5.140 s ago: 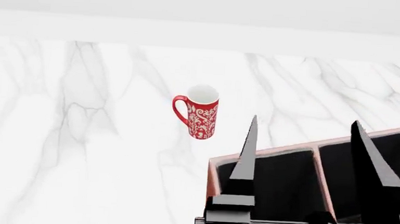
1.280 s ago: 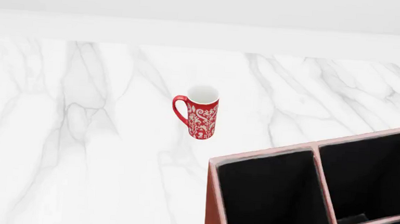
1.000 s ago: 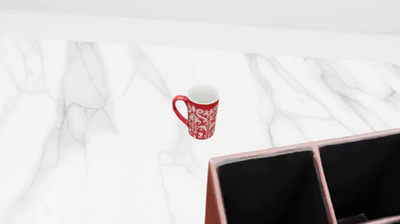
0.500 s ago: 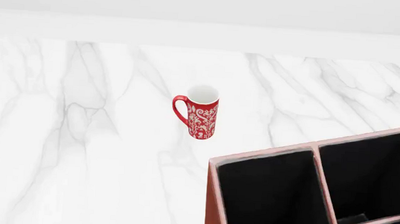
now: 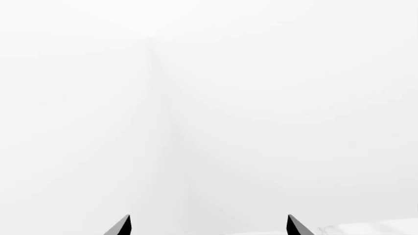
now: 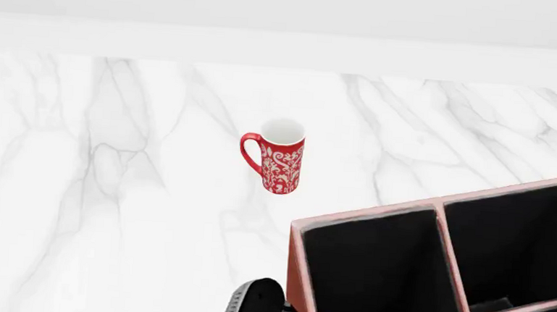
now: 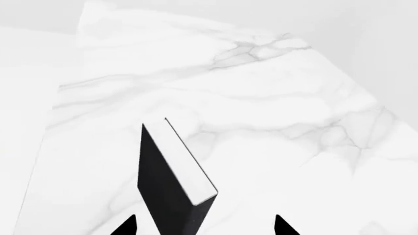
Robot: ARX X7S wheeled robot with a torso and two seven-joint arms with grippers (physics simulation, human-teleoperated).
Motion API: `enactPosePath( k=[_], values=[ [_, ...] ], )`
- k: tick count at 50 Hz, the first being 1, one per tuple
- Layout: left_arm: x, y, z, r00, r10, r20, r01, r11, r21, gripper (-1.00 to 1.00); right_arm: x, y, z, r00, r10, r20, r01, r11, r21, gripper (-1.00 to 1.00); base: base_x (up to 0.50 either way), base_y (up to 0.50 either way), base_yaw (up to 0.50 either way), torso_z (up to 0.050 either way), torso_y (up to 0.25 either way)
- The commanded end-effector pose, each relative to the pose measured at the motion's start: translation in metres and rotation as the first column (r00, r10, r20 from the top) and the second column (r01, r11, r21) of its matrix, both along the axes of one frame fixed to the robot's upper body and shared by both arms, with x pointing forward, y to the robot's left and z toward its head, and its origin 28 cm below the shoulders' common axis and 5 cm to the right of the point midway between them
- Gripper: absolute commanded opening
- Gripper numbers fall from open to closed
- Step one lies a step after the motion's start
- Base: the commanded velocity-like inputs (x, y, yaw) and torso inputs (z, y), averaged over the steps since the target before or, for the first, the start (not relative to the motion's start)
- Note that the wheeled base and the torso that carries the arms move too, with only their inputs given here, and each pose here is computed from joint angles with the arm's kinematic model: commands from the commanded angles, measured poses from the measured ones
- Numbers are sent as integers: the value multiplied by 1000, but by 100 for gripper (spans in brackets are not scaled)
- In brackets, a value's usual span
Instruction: Pick up the book and place it in the left compartment of the caddy.
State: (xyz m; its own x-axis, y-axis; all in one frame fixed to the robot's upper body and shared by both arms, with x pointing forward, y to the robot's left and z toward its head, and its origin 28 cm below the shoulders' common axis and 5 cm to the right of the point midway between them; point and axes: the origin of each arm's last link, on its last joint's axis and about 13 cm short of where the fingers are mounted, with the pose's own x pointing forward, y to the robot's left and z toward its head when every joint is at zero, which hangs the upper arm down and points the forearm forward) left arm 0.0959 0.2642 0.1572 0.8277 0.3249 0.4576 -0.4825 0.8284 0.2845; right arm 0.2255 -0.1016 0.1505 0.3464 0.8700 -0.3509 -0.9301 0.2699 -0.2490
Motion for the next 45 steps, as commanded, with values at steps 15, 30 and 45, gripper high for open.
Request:
enactPosePath(
  k=[15,30,45],
  values=[
    [4,-1,0,1000,-3,-11,3,1000,0,100,21,15,-18,999,8,-44,-9,1000,-16,100,0,0,0,0,0],
    [6,-2,1,1000,-5,-17,5,1000,3,100,28,21,-23,998,25,-56,-26,999,-24,100,0,0,0,0,0],
    [8,-2,1,1000,-1,-27,1,1000,4,100,37,28,-30,997,29,-77,-31,999,-33,100,0,0,0,0,0]
  ],
)
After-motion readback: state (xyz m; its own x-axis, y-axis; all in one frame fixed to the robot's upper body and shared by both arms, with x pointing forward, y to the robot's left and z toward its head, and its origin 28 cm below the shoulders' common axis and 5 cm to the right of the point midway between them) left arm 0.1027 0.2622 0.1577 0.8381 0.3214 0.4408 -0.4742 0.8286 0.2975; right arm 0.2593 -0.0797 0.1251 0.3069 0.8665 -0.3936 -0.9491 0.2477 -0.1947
